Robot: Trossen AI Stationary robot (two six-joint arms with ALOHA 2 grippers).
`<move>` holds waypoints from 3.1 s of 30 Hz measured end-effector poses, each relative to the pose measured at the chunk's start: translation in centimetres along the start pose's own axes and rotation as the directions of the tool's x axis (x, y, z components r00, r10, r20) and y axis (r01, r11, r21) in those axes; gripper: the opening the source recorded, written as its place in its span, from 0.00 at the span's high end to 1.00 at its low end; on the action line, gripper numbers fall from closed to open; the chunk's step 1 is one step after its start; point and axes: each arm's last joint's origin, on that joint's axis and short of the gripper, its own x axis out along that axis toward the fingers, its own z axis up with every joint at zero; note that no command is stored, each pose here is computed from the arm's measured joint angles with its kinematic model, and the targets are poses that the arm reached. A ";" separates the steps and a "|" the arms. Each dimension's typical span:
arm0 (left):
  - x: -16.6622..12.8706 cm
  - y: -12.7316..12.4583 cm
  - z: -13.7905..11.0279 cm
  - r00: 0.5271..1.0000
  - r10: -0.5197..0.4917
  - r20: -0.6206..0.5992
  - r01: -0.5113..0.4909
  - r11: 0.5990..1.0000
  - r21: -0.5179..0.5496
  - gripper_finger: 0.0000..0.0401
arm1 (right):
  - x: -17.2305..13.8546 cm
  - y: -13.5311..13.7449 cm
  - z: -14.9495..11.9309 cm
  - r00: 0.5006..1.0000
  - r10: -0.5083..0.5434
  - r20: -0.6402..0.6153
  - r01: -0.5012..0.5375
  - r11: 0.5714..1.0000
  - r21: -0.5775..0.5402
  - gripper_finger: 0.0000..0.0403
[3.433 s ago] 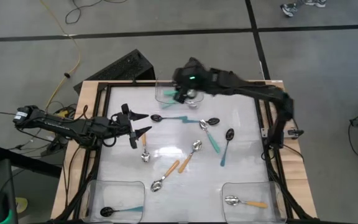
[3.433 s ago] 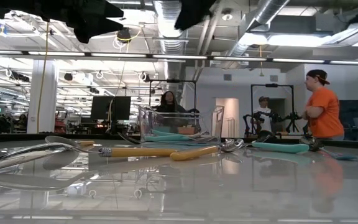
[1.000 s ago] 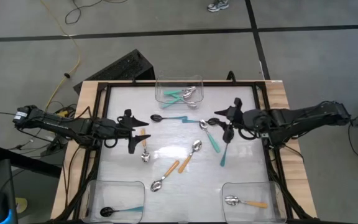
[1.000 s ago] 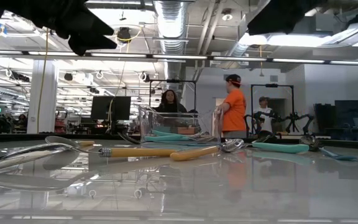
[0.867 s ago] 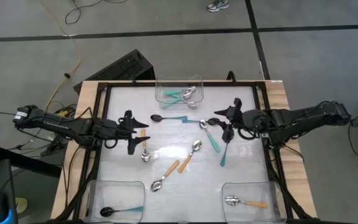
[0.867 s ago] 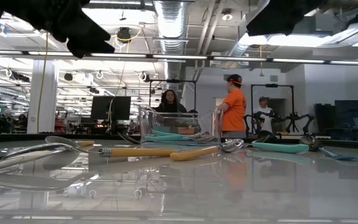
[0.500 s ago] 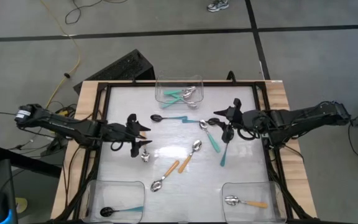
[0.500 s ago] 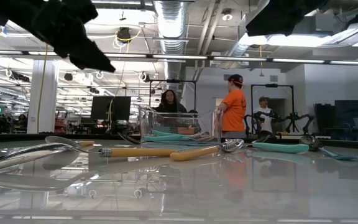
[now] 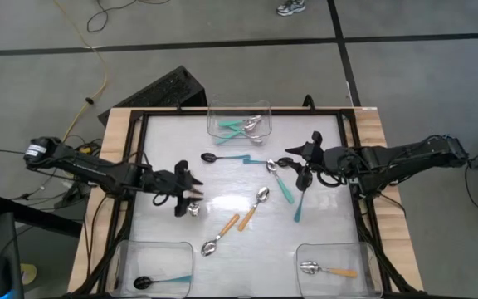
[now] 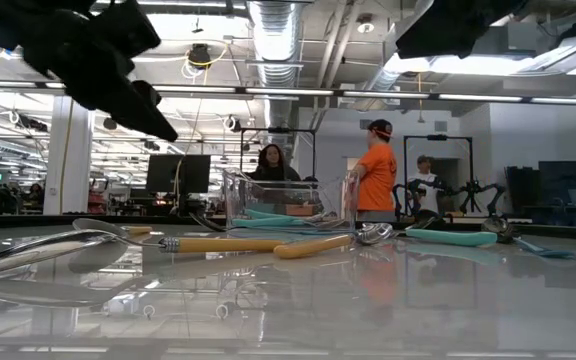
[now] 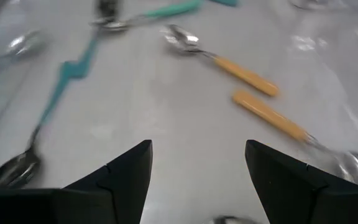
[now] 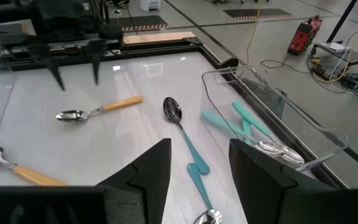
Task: Sort silverware by color (type)
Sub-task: Put the left orange spoon into the bottom right transparent bin
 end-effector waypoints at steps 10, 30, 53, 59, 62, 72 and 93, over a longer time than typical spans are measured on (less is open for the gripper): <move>-0.2 -0.1 -0.5 0.986 0.168 -0.012 -0.169 0.985 -0.046 0.40 | 0.0 0.0 0.0 1.000 0.000 0.000 0.000 1.000 0.009 0.54; -0.4 0.8 0.6 0.968 0.251 0.008 -0.247 0.955 -0.164 0.40 | 0.0 0.0 0.2 1.000 0.000 0.014 0.000 1.000 0.016 0.54; -1.5 3.0 2.3 0.952 0.249 0.178 -0.238 0.968 -0.085 0.40 | 0.0 0.0 0.2 1.000 -0.001 0.014 0.000 0.999 0.033 0.54; -1.6 2.7 2.1 0.980 0.112 0.166 -0.109 0.994 -0.031 0.40 | 0.0 0.0 0.2 1.000 0.000 0.013 -0.001 0.999 0.032 0.54; -1.5 2.3 1.2 0.997 0.043 0.069 -0.045 0.999 0.021 0.40 | 0.0 0.0 0.2 1.000 0.002 0.013 -0.002 0.999 0.032 0.54; -1.7 -0.5 -0.1 0.995 -0.093 -0.042 0.101 0.957 0.272 0.40 | 0.0 0.0 0.2 1.000 0.002 0.014 -0.002 0.999 0.032 0.54; -0.7 0.0 -2.8 0.930 0.259 -0.262 -0.363 0.762 -0.536 0.40 | 0.0 0.0 0.1 1.000 0.002 0.010 -0.002 1.000 0.027 0.54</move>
